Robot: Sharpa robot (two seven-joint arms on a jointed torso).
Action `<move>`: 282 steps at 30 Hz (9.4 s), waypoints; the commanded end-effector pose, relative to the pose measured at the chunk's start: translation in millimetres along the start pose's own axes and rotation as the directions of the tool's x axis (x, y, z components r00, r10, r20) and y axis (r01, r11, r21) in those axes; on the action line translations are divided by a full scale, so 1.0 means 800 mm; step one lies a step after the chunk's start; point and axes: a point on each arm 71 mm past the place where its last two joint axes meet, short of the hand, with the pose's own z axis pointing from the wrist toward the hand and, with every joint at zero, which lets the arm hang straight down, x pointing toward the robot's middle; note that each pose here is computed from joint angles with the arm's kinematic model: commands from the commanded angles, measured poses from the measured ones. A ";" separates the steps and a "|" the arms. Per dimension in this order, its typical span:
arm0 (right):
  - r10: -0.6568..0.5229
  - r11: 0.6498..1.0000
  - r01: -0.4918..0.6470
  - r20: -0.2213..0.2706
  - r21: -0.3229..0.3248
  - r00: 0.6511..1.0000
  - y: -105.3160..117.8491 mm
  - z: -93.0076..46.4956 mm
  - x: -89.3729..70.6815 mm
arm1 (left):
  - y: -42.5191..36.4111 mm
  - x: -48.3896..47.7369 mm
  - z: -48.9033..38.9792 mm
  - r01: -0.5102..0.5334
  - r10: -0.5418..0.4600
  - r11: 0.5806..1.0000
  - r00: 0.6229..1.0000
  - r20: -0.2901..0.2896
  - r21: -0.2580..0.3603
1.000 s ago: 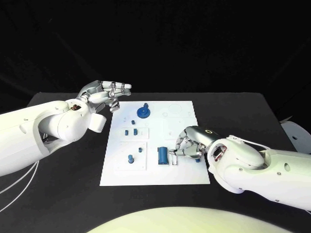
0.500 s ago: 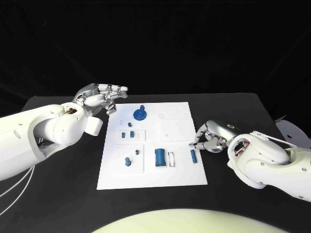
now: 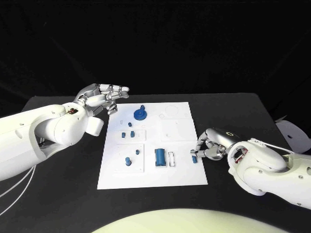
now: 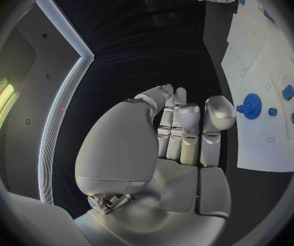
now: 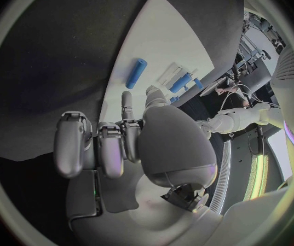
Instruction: Assemble the parts on the task board
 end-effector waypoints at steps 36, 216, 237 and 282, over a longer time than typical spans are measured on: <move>-0.142 0.990 0.142 -0.109 -0.011 0.984 0.014 0.011 0.039 | -0.0023 0.002 -0.005 0.007 -0.007 1.000 1.000 -0.023 0.005; 0.816 0.558 -0.774 0.028 -0.300 0.578 -0.014 0.143 -0.092 | 0.0306 -0.023 0.044 0.103 -0.112 0.993 0.974 0.196 0.057; 0.871 0.489 -0.830 0.089 -0.268 0.484 -0.018 0.182 -0.089 | 0.0589 -0.021 0.061 0.088 -0.097 0.995 0.956 0.277 0.044; 0.952 0.294 -0.900 0.185 -0.322 0.245 0.045 0.109 -0.077 | 0.0560 0.046 0.002 -0.053 -0.001 0.990 0.925 0.380 0.130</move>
